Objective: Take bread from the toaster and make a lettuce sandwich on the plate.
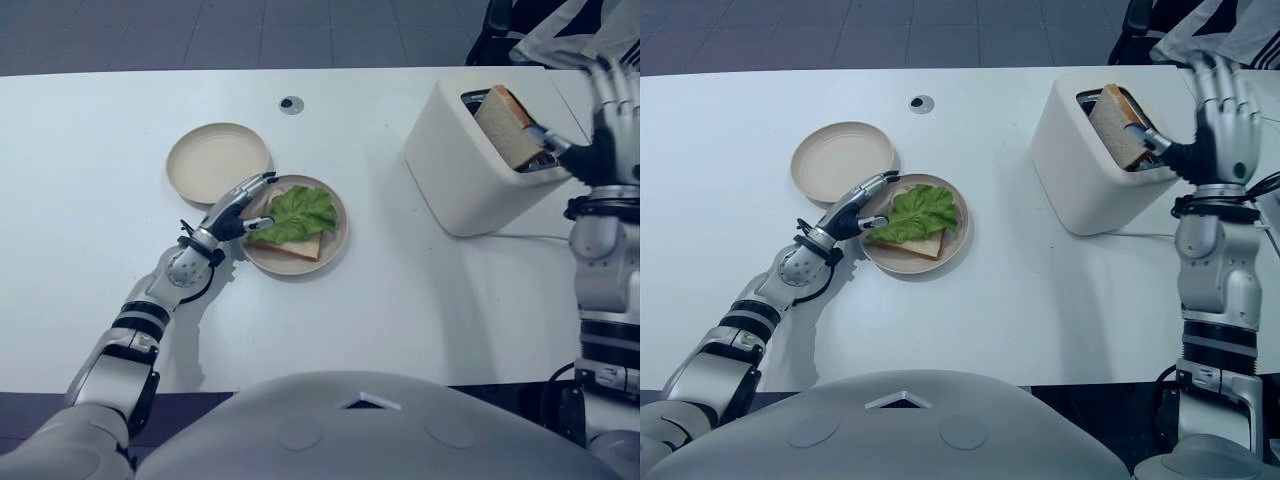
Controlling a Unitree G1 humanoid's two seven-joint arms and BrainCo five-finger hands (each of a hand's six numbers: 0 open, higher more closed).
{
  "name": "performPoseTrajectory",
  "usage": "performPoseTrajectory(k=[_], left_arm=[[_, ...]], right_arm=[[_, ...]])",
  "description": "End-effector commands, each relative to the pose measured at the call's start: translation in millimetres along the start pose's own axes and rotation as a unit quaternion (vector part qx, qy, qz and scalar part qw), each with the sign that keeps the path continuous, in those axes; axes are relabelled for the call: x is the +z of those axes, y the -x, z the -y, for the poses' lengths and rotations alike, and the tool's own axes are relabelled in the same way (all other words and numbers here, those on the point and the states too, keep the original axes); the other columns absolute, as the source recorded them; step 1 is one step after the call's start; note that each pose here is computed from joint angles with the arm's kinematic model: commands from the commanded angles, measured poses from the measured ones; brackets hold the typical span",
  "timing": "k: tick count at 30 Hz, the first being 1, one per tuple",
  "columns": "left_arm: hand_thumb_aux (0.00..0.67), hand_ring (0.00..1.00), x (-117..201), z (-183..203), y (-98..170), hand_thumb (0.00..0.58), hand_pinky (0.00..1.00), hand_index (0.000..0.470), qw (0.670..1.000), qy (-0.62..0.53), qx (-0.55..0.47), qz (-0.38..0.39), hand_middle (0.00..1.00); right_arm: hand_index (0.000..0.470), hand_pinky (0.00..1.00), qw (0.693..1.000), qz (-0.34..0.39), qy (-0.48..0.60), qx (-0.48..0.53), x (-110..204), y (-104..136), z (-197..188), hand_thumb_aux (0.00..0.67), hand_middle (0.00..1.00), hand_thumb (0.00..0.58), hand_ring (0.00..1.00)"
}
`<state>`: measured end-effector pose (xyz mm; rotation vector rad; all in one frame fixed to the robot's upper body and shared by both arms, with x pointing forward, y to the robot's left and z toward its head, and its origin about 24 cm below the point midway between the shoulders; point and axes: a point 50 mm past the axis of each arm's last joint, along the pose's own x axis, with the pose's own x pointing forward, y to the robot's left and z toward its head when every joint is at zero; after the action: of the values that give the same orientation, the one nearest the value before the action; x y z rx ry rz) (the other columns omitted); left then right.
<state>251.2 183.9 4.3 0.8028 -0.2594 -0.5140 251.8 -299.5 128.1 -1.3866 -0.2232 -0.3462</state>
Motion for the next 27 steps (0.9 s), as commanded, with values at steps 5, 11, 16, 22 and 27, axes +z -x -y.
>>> performPoseTrajectory(k=[5, 11, 16, 22, 27], left_arm=[[0.0, 0.0, 16.3, -7.7, 1.3, 0.0, 0.0, 0.0, 0.998, 0.006, 0.024, 0.05, 0.0], [0.0, 0.0, 29.4, -35.7, 1.8, 0.0, 0.0, 0.0, 0.986, 0.019, 0.132, 0.096, 0.0], [0.0, 0.0, 38.4, -51.8, 4.9, 0.0, 0.0, 0.0, 0.97, 0.036, 0.198, 0.133, 0.0], [0.0, 0.0, 37.1, -90.7, 23.3, 0.0, 0.0, 0.0, 0.919, 0.05, 0.361, 0.149, 0.0], [0.0, 0.0, 48.8, -89.9, 27.4, 0.0, 0.0, 0.0, 0.925, 0.01, 0.33, 0.188, 0.0]], right_arm=[[0.47, 1.0, 0.999, 0.01, 0.014, 0.03, 4.5, -12.5, -9.3, 0.67, 1.0, 0.58, 1.0], [0.47, 1.0, 0.975, 0.089, -0.033, -0.2, 29.4, -15.8, 52.1, 0.67, 1.0, 0.58, 1.0], [0.47, 1.0, 0.911, 0.244, -0.168, -0.288, 83.7, -6.1, 75.9, 0.67, 1.0, 0.58, 1.0], [0.47, 1.0, 0.813, 0.283, -0.475, 0.185, 159.9, -11.4, -50.5, 0.67, 1.0, 0.58, 1.0], [0.47, 1.0, 0.742, 0.246, -0.503, 0.369, 190.9, -0.5, -115.4, 0.67, 1.0, 0.58, 1.0]])
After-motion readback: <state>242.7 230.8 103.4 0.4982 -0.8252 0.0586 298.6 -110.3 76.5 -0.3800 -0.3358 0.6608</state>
